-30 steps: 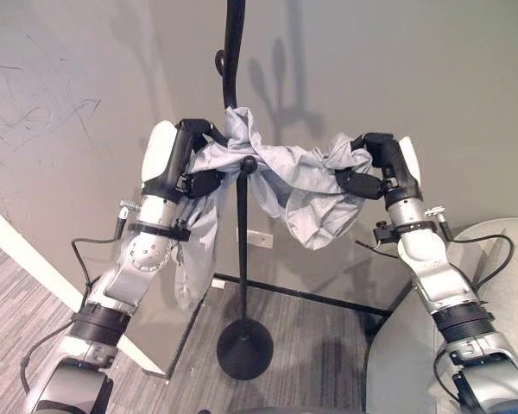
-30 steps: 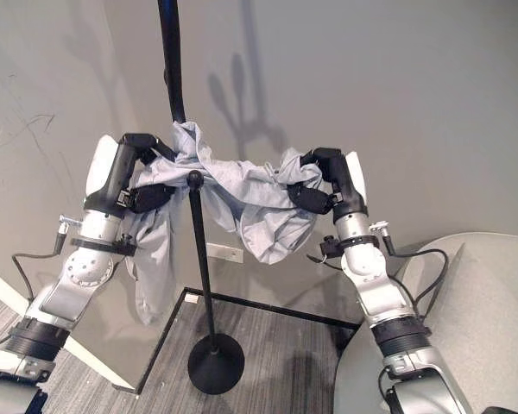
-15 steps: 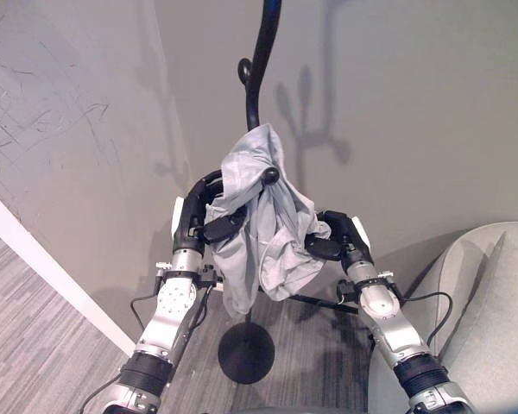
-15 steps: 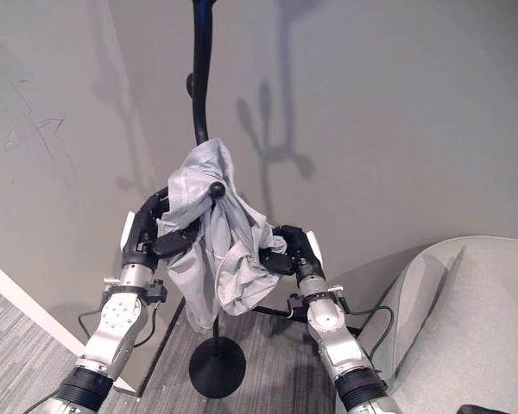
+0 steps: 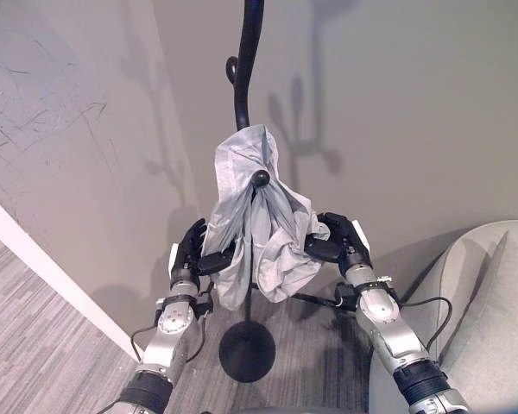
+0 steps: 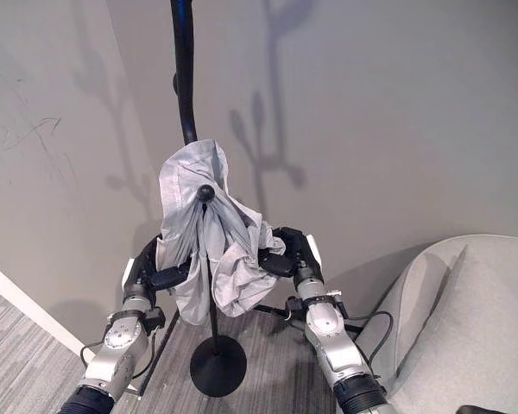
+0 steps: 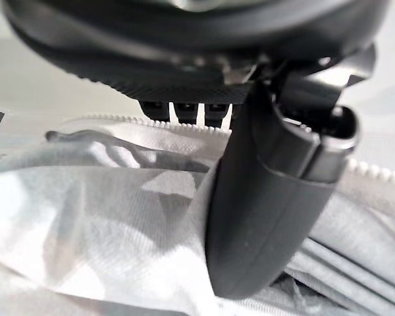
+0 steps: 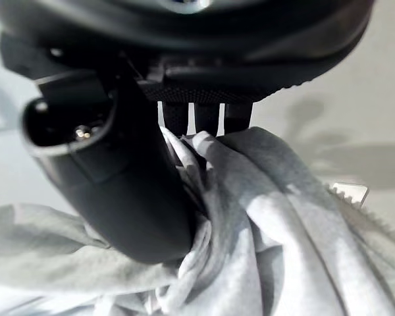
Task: Hang the clothes on the sofa on the clothes rack.
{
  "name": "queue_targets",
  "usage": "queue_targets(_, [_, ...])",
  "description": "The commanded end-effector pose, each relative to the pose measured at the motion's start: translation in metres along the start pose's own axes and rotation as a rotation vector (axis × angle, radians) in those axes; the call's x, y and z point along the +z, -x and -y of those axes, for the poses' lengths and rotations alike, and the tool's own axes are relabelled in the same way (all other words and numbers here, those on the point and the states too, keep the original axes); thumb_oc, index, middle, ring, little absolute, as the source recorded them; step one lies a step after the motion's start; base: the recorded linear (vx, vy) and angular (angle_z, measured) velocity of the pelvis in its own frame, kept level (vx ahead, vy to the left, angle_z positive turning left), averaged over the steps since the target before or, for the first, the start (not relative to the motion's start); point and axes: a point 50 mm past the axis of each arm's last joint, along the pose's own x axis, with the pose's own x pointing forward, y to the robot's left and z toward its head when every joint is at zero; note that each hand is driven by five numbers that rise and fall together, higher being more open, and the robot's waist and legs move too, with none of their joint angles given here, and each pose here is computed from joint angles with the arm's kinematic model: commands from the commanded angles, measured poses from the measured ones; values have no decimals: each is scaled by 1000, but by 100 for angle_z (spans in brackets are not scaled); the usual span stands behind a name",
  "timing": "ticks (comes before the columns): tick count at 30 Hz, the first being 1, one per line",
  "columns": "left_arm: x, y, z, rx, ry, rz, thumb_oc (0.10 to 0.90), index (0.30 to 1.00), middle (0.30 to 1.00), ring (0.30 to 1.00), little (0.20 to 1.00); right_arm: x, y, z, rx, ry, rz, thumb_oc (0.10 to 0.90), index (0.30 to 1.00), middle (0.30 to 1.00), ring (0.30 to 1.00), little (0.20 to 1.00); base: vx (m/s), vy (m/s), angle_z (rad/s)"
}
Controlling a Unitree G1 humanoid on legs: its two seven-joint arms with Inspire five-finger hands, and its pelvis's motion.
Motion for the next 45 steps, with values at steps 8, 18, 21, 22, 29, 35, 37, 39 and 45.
queue_targets(8, [55,7,-49,66,-194,276,800,900,900,900,900,26,13,59,-192,196,138,800,900,900,900,900,-1,2,1])
queue_targets(18, [101,36,-99,45,1,504,800,900,900,900,900,46,42,114,-355,345,215,800,900,900,900,900,-5,3,1])
queue_targets(21, [105,41,-109,6,5,518,800,900,900,900,900,45,48,119,-368,339,213,800,900,900,900,900,-16,28,-4])
queue_targets(22, [100,45,-115,-25,68,499,800,900,900,900,900,40,53,121,-374,314,197,800,900,900,900,900,-8,13,-4])
queue_targets(29, [61,40,-114,-84,480,412,800,900,900,900,900,7,63,114,-381,121,101,800,900,900,900,900,-2,11,-1])
queue_targets(35, [50,35,-101,-163,659,411,800,900,900,900,900,-22,65,102,-358,14,-6,800,900,900,900,900,0,0,0])
queue_targets(37, [45,35,-99,-159,686,402,800,900,900,900,900,-26,66,99,-348,-3,-23,800,900,900,900,900,0,0,0])
queue_targets(39, [32,37,-94,-136,750,371,800,900,900,900,900,-38,70,94,-332,-37,-77,800,900,900,900,900,0,0,0])
queue_targets(45, [50,40,-91,-146,779,478,800,900,900,900,900,-84,82,68,-301,-255,-254,800,900,900,900,900,-3,-7,2])
